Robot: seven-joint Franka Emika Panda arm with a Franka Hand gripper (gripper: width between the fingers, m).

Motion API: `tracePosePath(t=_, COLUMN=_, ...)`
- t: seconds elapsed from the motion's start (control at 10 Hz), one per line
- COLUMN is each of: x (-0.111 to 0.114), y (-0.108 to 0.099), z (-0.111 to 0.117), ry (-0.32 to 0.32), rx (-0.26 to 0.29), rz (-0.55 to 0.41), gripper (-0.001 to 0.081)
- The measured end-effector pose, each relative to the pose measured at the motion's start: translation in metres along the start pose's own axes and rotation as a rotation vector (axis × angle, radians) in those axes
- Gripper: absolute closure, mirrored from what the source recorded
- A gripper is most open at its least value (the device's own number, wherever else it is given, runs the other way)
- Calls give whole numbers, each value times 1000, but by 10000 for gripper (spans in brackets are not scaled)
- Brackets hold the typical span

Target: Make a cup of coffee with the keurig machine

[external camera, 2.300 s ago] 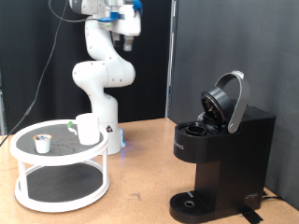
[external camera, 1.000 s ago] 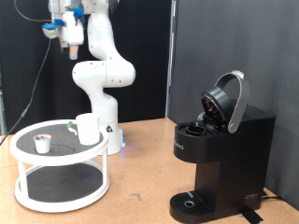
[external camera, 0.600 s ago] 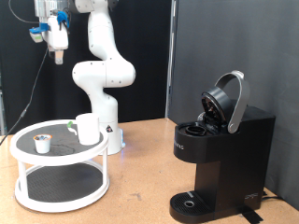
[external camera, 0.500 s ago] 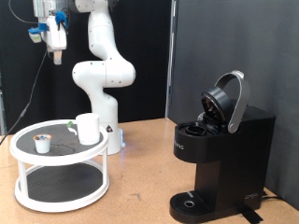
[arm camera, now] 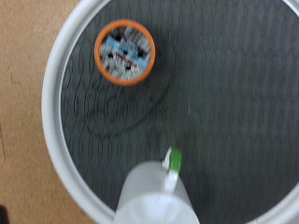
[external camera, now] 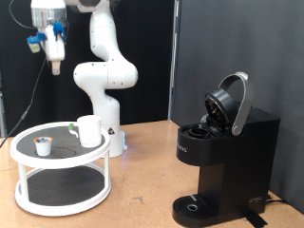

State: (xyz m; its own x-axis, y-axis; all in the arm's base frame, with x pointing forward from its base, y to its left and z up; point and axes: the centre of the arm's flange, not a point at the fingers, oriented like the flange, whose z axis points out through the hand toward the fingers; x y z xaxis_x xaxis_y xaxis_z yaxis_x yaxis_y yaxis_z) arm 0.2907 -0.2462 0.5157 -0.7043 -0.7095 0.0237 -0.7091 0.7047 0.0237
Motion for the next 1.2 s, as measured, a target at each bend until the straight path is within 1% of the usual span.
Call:
tracePosePath(t=0.3, x=9, y=-17, z=45, ry=10, rx=42, rz=43, gripper=72)
tracePosePath(t=0.5, x=5, y=-26, z=75, ry=21, rx=55, rz=64, gripper=72)
tracePosePath(t=0.7, x=-3, y=-32, z=106, ry=36, rx=61, rz=64, gripper=72)
tracePosePath(t=1.0, x=-11, y=-32, z=147, ry=47, rx=95, rz=45, gripper=72)
tracePosePath(t=1.2, x=-13, y=-27, z=166, ry=33, rx=120, rz=40, gripper=72)
